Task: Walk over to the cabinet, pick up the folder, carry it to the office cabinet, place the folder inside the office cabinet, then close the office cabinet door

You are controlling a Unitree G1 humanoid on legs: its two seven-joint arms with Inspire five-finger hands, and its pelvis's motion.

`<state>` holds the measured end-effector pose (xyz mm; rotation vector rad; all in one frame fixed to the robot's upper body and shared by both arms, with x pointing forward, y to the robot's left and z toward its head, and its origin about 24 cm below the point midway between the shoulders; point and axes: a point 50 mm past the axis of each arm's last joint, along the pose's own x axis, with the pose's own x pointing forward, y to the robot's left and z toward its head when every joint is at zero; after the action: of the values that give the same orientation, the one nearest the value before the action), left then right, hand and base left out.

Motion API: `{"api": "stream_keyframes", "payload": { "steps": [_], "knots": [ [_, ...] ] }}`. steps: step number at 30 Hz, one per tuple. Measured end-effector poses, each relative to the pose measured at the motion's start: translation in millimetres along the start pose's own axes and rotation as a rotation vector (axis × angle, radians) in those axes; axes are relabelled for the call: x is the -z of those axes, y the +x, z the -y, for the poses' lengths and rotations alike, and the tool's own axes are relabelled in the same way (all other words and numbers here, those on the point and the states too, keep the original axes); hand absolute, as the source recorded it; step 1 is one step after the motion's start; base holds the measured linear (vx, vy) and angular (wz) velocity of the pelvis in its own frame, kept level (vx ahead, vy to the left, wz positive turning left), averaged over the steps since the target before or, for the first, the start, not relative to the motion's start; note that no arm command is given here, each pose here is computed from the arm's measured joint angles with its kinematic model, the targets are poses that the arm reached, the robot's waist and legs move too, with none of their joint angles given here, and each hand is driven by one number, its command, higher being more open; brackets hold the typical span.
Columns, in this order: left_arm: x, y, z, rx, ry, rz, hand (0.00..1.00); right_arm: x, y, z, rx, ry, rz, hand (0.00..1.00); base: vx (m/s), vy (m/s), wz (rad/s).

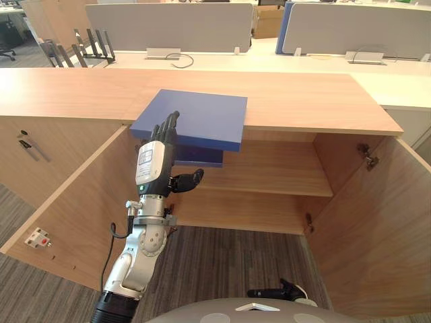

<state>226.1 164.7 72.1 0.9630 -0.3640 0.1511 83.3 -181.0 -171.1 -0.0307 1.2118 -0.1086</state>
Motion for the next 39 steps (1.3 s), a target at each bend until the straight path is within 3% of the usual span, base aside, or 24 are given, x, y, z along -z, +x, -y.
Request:
{"api": "stream_keyframes", "payload": {
  "steps": [9, 20, 39],
  "knots": [
    [10.8, 22.4, -21.2, -0.022, 0.230, 0.096, 1.00, 0.8, 0.0, -0.3, -0.005, 0.021, -0.003, 1.00, -0.01, -0.010, -0.01],
    [13.8, 30.8, -36.4, -0.059, 0.358, 0.166, 1.00, 0.7, 0.0, 2.3, 0.005, 0.048, -0.002, 1.00, -0.02, -0.019, -0.02],
    [4.4, 49.7, -47.8, -0.109, 0.407, 0.260, 1.00, 0.3, 0.1, 3.3, 0.010, 0.057, 0.001, 1.00, -0.01, -0.018, 0.00]
  ]
}}
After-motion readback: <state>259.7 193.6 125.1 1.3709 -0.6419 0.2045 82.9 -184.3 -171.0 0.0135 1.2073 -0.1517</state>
